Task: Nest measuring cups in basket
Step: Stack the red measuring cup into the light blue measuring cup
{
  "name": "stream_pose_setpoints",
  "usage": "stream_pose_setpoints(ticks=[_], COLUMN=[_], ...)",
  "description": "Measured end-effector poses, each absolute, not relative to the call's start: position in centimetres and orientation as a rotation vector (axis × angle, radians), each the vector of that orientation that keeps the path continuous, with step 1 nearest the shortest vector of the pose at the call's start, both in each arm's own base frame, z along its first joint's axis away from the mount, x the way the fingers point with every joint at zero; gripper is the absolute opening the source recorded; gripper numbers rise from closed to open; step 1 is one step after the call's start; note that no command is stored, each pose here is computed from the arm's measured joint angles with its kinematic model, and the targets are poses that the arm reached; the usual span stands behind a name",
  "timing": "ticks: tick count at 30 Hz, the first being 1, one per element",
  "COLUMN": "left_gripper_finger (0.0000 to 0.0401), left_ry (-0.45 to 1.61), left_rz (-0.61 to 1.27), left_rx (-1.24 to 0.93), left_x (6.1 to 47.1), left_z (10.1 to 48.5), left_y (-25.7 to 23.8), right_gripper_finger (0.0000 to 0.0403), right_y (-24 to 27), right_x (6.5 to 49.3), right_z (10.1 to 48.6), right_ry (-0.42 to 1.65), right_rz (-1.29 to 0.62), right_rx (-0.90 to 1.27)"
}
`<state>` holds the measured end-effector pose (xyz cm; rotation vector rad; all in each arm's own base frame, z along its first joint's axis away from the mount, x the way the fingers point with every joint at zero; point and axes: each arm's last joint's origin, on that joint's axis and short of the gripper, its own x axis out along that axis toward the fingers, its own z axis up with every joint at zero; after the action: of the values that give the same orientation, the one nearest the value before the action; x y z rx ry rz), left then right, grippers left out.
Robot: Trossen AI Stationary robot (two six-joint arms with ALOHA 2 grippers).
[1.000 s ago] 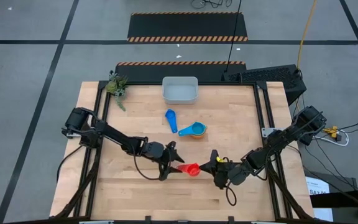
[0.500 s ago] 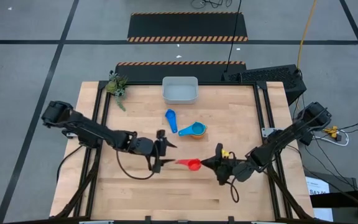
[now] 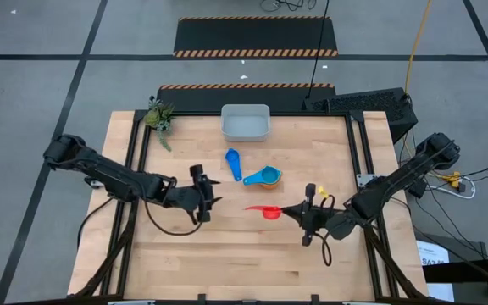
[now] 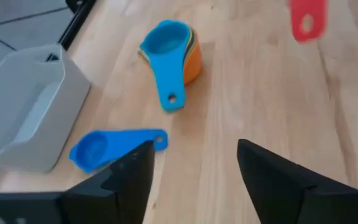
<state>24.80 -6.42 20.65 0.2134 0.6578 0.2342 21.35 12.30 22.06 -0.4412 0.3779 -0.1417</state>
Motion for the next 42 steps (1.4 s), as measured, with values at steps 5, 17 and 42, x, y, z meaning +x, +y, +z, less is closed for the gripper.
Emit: stream_pose_setpoints(ticks=[5,17,42], left_gripper_finger=[0.0192,0.0179,0.018], left_ry=[0.585,0.485,0.096], left_rz=[0.231,0.246,0.525], left_rx=[0.143,0.468,0.417], left_x=[22.7,21.7,23.4], left_z=[19.7,19.9,24.5], left_y=[-6.1,-5.6,-2.3], right_gripper_finger=[0.0,0.0,0.0], right_y=[12.0,9.6,2.9], right_x=[21.4,22.6,20.4], right_z=[22.0,22.0,23.6], right_ry=[0.388,0.324,0.03], right_rz=[-0.172,-0.285,-0.362], right_rx=[-0.444,-0.456,-0.582])
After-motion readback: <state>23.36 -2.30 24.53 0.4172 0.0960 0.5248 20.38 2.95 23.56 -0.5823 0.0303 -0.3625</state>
